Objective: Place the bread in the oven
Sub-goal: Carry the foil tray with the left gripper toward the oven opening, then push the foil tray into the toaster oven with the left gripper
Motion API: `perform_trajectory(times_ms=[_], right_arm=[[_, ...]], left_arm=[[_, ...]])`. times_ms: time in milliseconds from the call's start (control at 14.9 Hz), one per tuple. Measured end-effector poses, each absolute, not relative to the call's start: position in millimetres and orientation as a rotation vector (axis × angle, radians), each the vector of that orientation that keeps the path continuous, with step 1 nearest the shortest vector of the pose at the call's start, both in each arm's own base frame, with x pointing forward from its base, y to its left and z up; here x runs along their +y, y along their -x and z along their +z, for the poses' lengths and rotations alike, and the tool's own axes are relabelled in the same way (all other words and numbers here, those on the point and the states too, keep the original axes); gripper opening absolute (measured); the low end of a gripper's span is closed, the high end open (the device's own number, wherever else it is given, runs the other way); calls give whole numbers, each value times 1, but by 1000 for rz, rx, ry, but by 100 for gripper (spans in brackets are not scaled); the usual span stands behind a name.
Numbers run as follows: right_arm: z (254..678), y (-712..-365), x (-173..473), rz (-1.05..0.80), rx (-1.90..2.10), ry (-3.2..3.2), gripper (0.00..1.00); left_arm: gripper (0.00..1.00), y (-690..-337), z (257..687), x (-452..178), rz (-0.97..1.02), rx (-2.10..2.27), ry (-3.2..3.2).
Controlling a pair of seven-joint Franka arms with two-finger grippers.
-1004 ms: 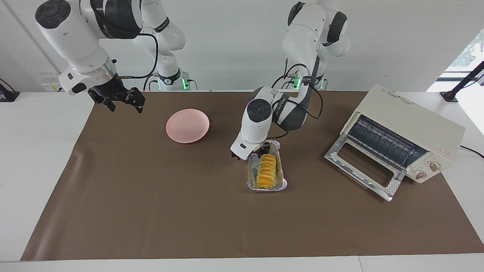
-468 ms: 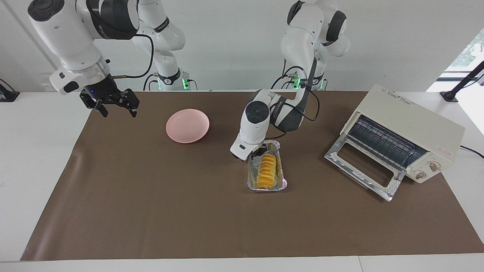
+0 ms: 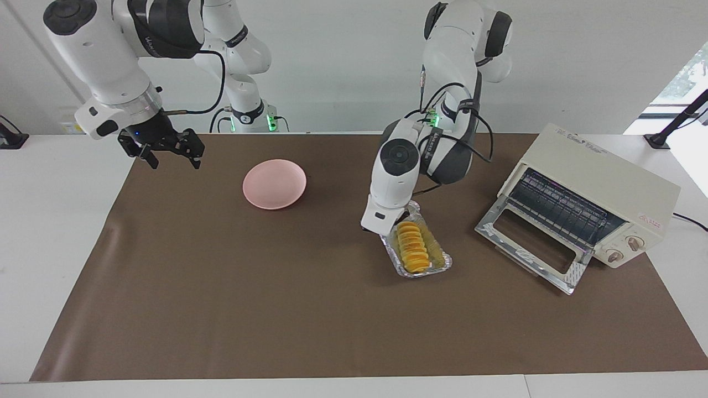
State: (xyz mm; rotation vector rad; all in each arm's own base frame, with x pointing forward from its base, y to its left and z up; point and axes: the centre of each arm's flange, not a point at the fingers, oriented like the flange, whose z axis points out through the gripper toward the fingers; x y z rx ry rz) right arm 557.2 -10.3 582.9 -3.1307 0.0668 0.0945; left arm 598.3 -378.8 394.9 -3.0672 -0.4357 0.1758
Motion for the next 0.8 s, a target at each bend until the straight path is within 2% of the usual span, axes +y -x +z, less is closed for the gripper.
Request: perform_trajectory(times_ms=[335, 803], right_arm=[[583, -555, -9, 117, 64, 3130, 100], [583, -555, -9, 117, 64, 3130, 100]], left_arm=[[2, -644, 434, -269, 110, -697, 2934], [2, -677, 420, -118, 192, -953, 2807]])
